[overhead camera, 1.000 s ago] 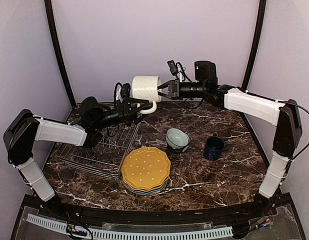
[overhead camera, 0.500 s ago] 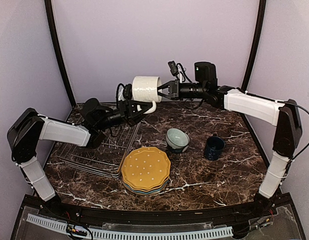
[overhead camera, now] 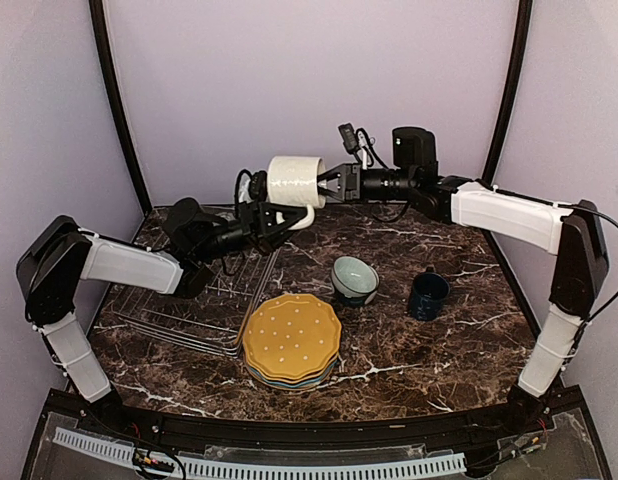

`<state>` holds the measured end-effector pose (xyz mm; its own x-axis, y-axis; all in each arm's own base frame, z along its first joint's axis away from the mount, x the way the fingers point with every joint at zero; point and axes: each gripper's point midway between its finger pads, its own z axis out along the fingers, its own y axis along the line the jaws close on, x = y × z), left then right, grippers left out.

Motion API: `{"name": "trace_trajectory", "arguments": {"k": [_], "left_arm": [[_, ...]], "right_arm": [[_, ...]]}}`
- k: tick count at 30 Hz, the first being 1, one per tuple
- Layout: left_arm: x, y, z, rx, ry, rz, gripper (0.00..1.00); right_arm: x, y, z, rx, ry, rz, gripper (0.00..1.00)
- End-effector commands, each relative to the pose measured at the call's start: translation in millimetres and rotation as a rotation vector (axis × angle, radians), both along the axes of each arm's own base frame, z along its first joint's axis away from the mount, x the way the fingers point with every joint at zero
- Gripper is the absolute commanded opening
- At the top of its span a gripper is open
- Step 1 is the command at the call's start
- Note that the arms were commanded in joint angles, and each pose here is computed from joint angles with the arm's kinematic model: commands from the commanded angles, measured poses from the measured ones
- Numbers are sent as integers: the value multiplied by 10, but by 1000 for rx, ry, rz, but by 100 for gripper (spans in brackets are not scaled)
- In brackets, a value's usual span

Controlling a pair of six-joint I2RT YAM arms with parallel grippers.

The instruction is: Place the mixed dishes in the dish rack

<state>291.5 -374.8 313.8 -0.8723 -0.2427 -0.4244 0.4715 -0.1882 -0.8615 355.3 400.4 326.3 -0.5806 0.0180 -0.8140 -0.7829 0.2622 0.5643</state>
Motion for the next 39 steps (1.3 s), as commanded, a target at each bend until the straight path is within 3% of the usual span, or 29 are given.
{"name": "trace_trajectory", "arguments": {"k": [1, 5, 9, 12, 15, 16, 17, 19, 25, 32, 39], "left_arm": [[-102, 149, 398, -78, -99, 14, 1], [-41, 292, 400, -62, -99, 61, 1], [9, 514, 429, -26, -114, 129, 1], [139, 690, 279, 78, -108, 203, 1], [241, 882, 56, 253, -74, 299, 1], [294, 947, 73, 306, -145, 344, 1], [339, 1039, -122, 411, -83, 386, 1], [433, 1167, -135, 575, -181, 467, 1], [670, 1478, -480, 929, -190, 576, 1], [928, 1607, -904, 1163, -203, 586, 1], [1118, 1587, -1308, 1281, -194, 538, 1]], "right_arm": [[-144, -3, 352, 52, -109, 29, 33], [-122, -23, 337, 33, -112, 12, 49], [-74, -80, 322, 3, -118, -23, 55], [-33, -148, 286, -23, -118, -52, 55], [-13, -222, 245, -40, -118, -75, 56], [-2, -249, 221, -46, -115, -81, 56], [-11, -265, 211, -49, -114, -83, 56], [-4, -295, 148, -59, -104, -91, 56], [-9, -328, -2, -82, -76, -96, 55], [-17, -406, -134, -112, -62, -118, 54], [-12, -500, -241, -129, -47, -138, 53]]}}
